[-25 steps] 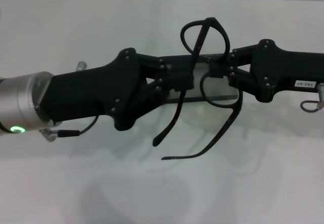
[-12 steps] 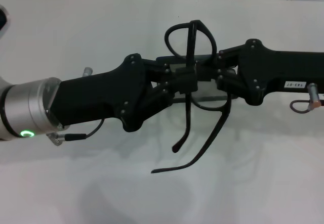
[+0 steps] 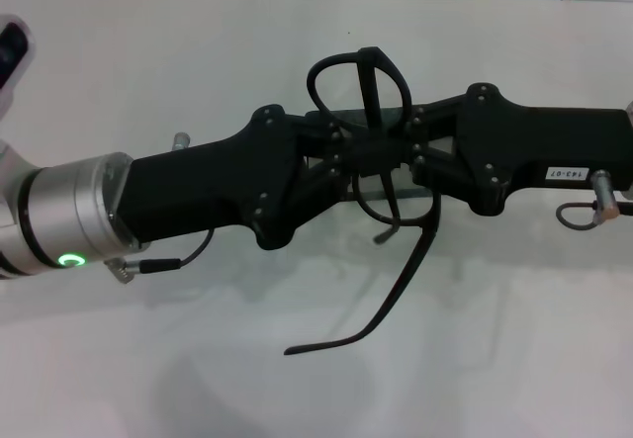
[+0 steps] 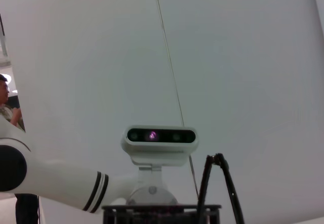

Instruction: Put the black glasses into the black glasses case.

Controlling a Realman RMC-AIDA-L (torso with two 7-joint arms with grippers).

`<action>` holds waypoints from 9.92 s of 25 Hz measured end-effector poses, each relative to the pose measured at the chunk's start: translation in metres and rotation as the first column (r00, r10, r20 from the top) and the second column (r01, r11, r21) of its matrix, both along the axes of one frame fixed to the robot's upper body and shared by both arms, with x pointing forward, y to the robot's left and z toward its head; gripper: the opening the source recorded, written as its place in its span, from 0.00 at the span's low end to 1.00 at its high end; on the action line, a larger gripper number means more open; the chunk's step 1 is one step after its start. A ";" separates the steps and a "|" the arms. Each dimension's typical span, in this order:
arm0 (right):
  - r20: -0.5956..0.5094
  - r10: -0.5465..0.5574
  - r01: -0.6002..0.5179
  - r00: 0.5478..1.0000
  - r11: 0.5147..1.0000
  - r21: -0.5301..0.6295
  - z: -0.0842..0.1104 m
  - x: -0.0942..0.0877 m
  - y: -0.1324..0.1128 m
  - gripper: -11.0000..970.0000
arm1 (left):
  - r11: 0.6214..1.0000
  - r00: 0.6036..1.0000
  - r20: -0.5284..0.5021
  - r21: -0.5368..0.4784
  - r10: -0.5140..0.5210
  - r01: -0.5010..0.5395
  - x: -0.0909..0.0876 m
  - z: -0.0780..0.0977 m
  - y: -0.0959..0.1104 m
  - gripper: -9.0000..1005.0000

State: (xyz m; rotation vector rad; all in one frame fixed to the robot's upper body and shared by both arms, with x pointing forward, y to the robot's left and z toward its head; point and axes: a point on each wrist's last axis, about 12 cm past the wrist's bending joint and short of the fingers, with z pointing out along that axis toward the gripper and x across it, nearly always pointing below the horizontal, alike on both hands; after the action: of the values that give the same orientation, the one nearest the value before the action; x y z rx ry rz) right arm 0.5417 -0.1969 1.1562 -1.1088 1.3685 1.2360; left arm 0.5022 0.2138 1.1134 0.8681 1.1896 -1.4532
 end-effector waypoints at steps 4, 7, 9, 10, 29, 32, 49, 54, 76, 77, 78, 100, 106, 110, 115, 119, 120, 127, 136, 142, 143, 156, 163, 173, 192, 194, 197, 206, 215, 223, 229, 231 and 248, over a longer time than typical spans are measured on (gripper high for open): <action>0.002 -0.001 0.001 1.000 1.000 0.008 0.000 0.000 0.000 0.11 | 1.000 1.000 -0.002 0.002 0.013 -0.013 0.001 -0.001 0.000 0.06; 0.003 -0.002 0.002 1.000 1.000 0.010 0.000 0.000 -0.001 0.11 | 1.000 1.000 -0.001 0.004 0.022 -0.022 0.001 -0.002 0.000 0.06; 0.003 -0.003 0.003 1.000 1.000 0.011 0.000 -0.001 -0.001 0.11 | 1.000 1.000 -0.001 0.004 0.025 -0.025 0.001 -0.003 0.000 0.06; 0.003 -0.003 0.003 1.000 1.000 0.011 0.000 -0.001 -0.001 0.11 | 1.000 1.000 -0.001 0.003 0.026 -0.026 0.000 -0.003 0.000 0.06; 0.055 -0.066 0.053 0.996 0.977 0.206 0.012 -0.011 -0.044 0.11 | 0.998 0.999 0.027 -0.048 -0.046 0.048 -0.013 0.001 0.008 0.06; 0.101 -0.067 0.035 0.993 0.955 0.296 0.023 -0.018 -0.057 0.11 | 0.998 0.998 0.032 -0.044 -0.050 0.052 -0.014 0.001 0.008 0.06; 0.213 -0.137 0.037 0.968 0.909 0.415 0.011 0.012 -0.013 0.11 | 0.971 0.965 0.151 -0.081 -0.213 0.227 -0.023 0.006 -0.034 0.06; 0.204 -0.122 0.048 0.971 0.940 0.337 -0.002 0.014 0.001 0.11 | 0.976 0.977 0.170 -0.150 -0.129 0.155 -0.022 0.009 -0.029 0.06; 0.179 -0.040 0.006 0.983 0.983 0.186 -0.019 0.013 0.029 0.11 | 0.990 0.999 0.044 -0.138 0.017 -0.010 -0.008 -0.004 -0.025 0.06; 0.179 -0.036 0.002 0.983 0.983 0.183 -0.019 0.013 0.030 0.11 | 0.990 0.999 0.036 -0.138 0.020 -0.014 -0.008 -0.005 -0.024 0.06; 0.179 -0.033 0.000 0.983 0.983 0.182 -0.019 0.012 0.030 0.11 | 0.990 0.999 0.032 -0.138 0.022 -0.017 -0.008 -0.005 -0.024 0.06; 0.153 -0.061 0.056 0.986 0.998 0.031 -0.021 0.021 0.018 0.11 | 0.994 0.999 0.018 -0.096 -0.041 0.043 -0.027 -0.014 -0.001 0.06; 0.157 0.016 0.045 0.987 0.925 -0.377 -0.002 0.024 0.030 0.11 | 0.996 1.000 0.015 -0.091 0.021 -0.019 -0.038 -0.016 0.031 0.06; 0.197 0.023 0.109 0.980 0.766 -0.633 0.016 0.022 0.048 0.11 | 0.992 0.997 0.015 -0.098 0.075 -0.073 -0.042 -0.018 0.040 0.06; 0.296 0.086 0.199 0.951 0.564 -0.802 0.030 0.030 0.077 0.11 | 0.992 0.996 0.015 -0.095 0.089 -0.087 -0.043 -0.020 0.042 0.06; 0.327 0.132 0.222 0.936 0.500 -0.837 0.029 0.036 0.090 0.11 | 0.990 0.994 0.019 -0.099 0.106 -0.103 -0.042 -0.020 0.042 0.06; 0.338 0.146 0.232 0.930 0.480 -0.846 0.027 0.038 0.094 0.11 | 0.989 0.994 0.021 -0.102 0.109 -0.107 -0.041 -0.020 0.042 0.06; 0.417 0.200 0.309 0.887 0.413 -0.856 0.012 0.042 0.107 0.11 | 0.987 0.992 0.026 -0.109 0.124 -0.120 -0.039 -0.018 0.043 0.06; 0.475 0.231 0.363 0.849 0.396 -0.843 -0.002 0.043 0.113 0.11 | 0.986 0.991 0.028 -0.113 0.130 -0.126 -0.038 -0.018 0.042 0.06; 0.502 0.239 0.388 0.831 0.397 -0.831 -0.005 0.044 0.114 0.11 | 0.986 0.991 0.031 -0.114 0.128 -0.124 -0.037 -0.017 0.042 0.06; 0.505 0.241 0.392 0.828 0.395 -0.831 -0.006 0.044 0.114 0.11 | 0.986 0.991 0.030 -0.114 0.129 -0.125 -0.037 -0.017 0.042 0.06; 0.532 0.251 0.418 0.809 0.391 -0.820 -0.014 0.047 0.114 0.11 | 0.984 0.991 0.019 -0.120 0.135 -0.131 -0.040 -0.020 0.041 0.06; 0.534 0.248 0.421 0.808 0.391 -0.819 -0.015 0.048 0.113 0.12 | 0.984 0.991 0.011 -0.120 0.135 -0.133 -0.041 -0.021 0.041 0.06; 0.540 0.253 0.429 0.803 0.382 -0.818 -0.016 0.049 0.112 0.12 | 0.984 0.991 0.013 -0.120 0.135 -0.133 -0.040 -0.021 0.040 0.06; 0.552 0.270 0.440 0.789 0.377 -0.815 -0.015 0.048 0.113 0.12 | 0.984 0.991 0.015 -0.121 0.134 -0.131 -0.039 -0.020 0.040 0.06; 0.551 0.272 0.441 0.789 0.375 -0.816 -0.015 0.048 0.113 0.12 | 0.984 0.991 0.015 -0.121 0.134 -0.131 -0.039 -0.020 0.040 0.06; 0.549 0.278 0.439 0.789 0.371 -0.819 -0.016 0.048 0.113 0.12 | 0.984 0.991 0.015 -0.120 0.135 -0.132 -0.040 -0.020 0.040 0.06; 0.545 0.288 0.435 0.788 0.366 -0.823 -0.017 0.047 0.114 0.12 | 0.984 0.991 0.016 -0.120 0.135 -0.133 -0.040 -0.021 0.040 0.06; 0.546 0.304 0.440 0.781 0.354 -0.826 -0.019 0.045 0.114 0.12 | 0.983 0.990 0.017 -0.119 0.142 -0.139 -0.042 -0.022 0.041 0.06; 0.539 0.290 0.436 0.791 0.350 -0.829 -0.019 0.044 0.114 0.16 | 0.983 0.989 0.018 -0.120 0.144 -0.141 -0.043 -0.022 0.042 0.06; 0.532 0.289 0.432 0.796 0.346 -0.833 -0.018 0.043 0.115 0.22 | 0.983 0.989 0.019 -0.120 0.143 -0.140 -0.043 -0.022 0.042 0.06; 0.535 0.289 0.433 0.794 0.349 -0.831 -0.017 0.042 0.116 0.26 | 0.983 0.990 0.019 -0.120 0.143 -0.140 -0.043 -0.022 0.042 0.06; 0.448 0.028 0.389 0.894 0.451 -0.804 0.009 0.010 0.080 0.33 | 0.984 0.989 0.034 -0.111 0.141 -0.136 -0.038 -0.018 0.046 0.06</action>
State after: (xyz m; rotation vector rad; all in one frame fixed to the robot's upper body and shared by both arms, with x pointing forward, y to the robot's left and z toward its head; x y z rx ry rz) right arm 0.5515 -0.1171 1.1651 -1.7273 1.7665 -0.0333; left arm 0.4646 0.2597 1.0956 0.7235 1.1075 -1.3670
